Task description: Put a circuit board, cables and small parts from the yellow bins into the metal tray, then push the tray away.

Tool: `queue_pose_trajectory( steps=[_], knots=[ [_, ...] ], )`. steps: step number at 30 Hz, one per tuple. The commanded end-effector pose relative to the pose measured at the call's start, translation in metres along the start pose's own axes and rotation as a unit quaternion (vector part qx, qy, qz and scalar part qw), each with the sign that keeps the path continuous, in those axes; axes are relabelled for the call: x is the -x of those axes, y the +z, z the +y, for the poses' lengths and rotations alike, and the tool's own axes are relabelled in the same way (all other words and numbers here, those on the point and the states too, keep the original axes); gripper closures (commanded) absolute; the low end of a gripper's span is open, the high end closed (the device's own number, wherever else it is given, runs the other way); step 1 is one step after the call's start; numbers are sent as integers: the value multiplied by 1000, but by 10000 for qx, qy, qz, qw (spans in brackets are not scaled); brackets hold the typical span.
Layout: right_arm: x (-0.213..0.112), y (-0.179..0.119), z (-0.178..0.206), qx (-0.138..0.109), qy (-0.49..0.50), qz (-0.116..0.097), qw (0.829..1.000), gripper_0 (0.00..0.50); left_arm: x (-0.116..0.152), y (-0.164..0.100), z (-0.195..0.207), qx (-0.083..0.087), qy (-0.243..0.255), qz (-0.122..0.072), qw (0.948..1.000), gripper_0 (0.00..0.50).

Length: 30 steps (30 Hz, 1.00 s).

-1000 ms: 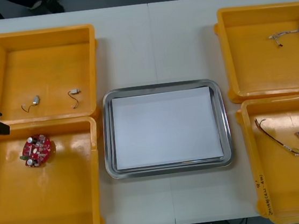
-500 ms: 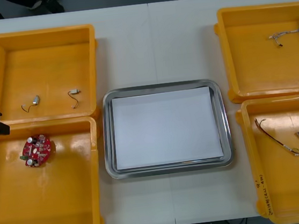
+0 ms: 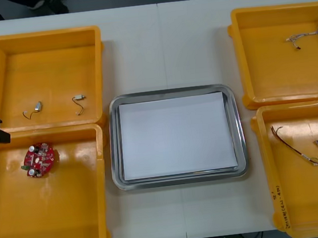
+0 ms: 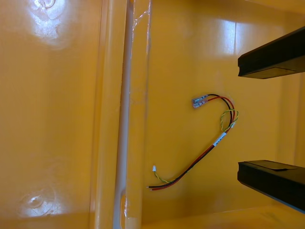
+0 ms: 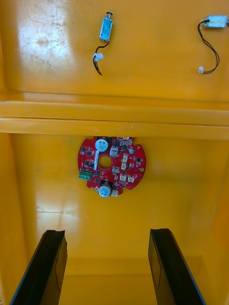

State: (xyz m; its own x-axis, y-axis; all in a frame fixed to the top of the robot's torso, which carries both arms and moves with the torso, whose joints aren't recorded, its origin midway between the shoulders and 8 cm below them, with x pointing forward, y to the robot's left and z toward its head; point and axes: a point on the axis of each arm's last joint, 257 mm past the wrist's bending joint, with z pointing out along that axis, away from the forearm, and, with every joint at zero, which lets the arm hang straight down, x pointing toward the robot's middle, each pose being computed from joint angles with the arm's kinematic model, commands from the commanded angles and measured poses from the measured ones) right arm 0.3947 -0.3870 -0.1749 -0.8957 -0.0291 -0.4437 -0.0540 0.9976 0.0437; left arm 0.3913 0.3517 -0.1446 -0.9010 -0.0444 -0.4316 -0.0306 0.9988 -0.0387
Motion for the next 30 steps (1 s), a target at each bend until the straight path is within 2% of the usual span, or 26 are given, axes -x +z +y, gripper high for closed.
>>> queue_pose_trajectory(
  steps=[1,30],
  knots=[
    [0,-10,-15,-171,-32,1,9998,0,-6,1,-4,10,431,11,9991,0],
    [0,-10,-15,-171,-32,1,9998,0,-6,1,-4,10,431,11,9991,0]
  ],
)
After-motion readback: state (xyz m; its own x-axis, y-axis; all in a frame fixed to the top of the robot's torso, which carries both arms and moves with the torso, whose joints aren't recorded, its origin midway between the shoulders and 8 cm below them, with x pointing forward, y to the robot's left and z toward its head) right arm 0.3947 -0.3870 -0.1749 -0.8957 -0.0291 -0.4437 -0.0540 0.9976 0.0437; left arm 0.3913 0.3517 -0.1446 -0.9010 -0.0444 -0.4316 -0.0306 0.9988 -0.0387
